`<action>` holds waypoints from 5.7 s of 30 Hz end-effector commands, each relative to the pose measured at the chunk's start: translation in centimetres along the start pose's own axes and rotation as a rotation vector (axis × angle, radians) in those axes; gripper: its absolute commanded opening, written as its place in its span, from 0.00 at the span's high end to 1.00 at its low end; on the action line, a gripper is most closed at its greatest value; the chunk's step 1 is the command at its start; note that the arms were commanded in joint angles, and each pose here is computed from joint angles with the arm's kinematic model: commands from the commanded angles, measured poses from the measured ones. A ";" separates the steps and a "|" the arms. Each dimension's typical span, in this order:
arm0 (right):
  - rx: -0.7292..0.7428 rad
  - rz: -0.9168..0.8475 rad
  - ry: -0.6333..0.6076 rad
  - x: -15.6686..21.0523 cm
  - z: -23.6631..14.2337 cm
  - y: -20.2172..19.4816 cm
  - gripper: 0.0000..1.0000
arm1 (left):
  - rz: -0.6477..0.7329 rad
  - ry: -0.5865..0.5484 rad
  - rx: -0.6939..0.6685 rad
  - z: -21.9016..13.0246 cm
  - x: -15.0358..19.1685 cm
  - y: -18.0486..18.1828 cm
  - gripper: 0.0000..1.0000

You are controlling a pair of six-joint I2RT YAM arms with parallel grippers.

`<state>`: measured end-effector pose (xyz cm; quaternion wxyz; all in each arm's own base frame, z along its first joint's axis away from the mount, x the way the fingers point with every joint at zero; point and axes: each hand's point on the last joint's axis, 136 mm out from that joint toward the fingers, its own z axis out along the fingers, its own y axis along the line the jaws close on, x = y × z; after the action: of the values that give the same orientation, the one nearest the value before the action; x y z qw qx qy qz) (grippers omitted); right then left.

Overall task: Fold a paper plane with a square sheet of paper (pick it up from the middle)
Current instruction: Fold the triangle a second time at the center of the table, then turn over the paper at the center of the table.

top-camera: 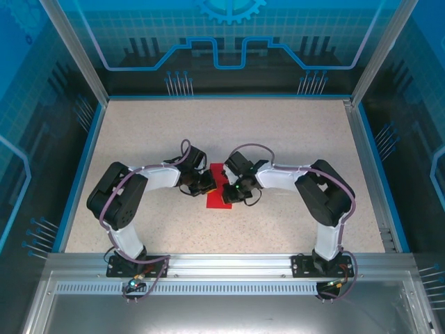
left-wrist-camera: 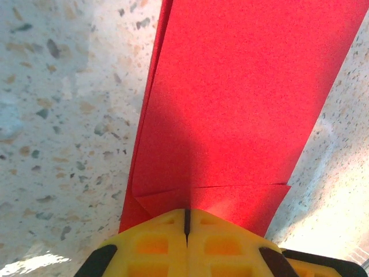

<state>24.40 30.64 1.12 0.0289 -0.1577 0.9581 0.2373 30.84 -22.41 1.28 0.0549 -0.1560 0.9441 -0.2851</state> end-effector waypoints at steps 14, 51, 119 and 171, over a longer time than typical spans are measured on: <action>0.031 -0.020 0.102 4.5 -2.2 -1.1 0.94 | -0.045 0.035 -0.101 0.7 0.7 2.5 0.95; 0.043 0.024 0.171 7.1 -0.6 -2.9 0.94 | -0.040 0.034 -0.087 0.6 0.7 2.0 0.95; -0.171 0.205 -0.180 -5.3 -3.7 -3.9 0.85 | -0.063 0.020 0.235 -0.4 1.6 -3.9 0.71; 0.259 0.580 -0.662 -0.6 -20.5 -17.4 0.00 | 0.843 -0.418 -1.100 -6.7 -7.4 -8.5 0.96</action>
<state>31.55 7.84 12.03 0.2960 0.1831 0.9233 0.1623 38.21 -22.60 10.15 0.2328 0.1441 0.9176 0.2880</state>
